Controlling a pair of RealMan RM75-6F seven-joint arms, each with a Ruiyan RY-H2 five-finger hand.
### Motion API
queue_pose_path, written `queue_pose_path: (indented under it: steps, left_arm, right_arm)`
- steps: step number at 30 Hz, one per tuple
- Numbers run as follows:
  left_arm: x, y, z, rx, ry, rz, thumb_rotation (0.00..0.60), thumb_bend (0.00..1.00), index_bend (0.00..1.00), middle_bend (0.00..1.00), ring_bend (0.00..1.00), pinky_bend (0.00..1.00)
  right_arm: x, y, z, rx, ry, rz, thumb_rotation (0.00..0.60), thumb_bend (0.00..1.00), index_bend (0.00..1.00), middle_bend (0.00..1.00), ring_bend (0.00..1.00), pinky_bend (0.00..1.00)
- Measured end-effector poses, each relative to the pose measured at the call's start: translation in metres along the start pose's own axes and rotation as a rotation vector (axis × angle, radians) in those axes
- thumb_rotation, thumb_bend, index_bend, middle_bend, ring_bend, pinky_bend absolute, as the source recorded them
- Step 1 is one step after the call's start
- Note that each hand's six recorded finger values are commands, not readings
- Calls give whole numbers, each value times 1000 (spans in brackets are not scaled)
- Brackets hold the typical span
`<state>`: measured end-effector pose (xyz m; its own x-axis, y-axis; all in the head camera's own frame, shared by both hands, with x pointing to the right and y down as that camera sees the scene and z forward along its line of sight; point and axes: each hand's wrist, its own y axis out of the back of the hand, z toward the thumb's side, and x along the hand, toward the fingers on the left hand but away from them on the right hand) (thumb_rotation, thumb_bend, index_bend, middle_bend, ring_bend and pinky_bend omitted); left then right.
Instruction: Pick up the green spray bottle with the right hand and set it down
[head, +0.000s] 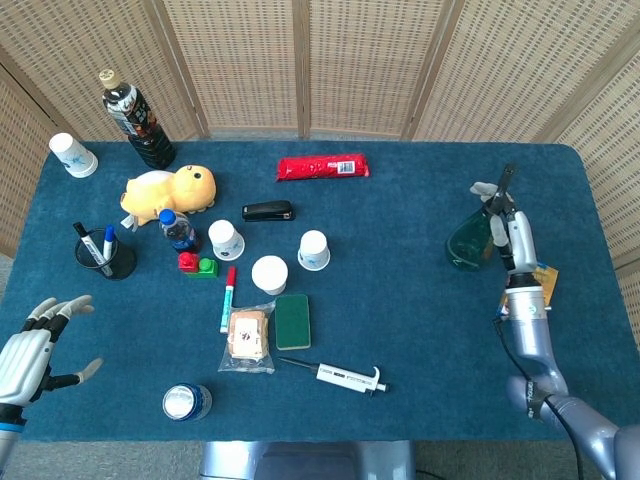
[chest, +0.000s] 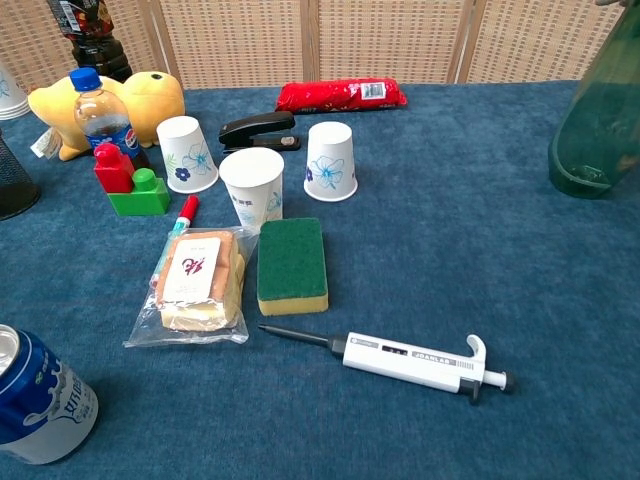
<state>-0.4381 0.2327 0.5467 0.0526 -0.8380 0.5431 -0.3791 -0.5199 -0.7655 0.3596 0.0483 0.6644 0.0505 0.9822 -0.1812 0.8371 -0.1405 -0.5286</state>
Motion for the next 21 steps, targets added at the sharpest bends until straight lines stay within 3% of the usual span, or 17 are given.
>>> queue_pose_path:
  steps: [21]
  left_arm:
    - [1, 0, 3, 1, -7, -2, 600, 281, 127, 273, 181, 58]
  right_arm:
    - [0, 16, -18, 2, -61, -32, 33, 227, 212, 278, 137, 229]
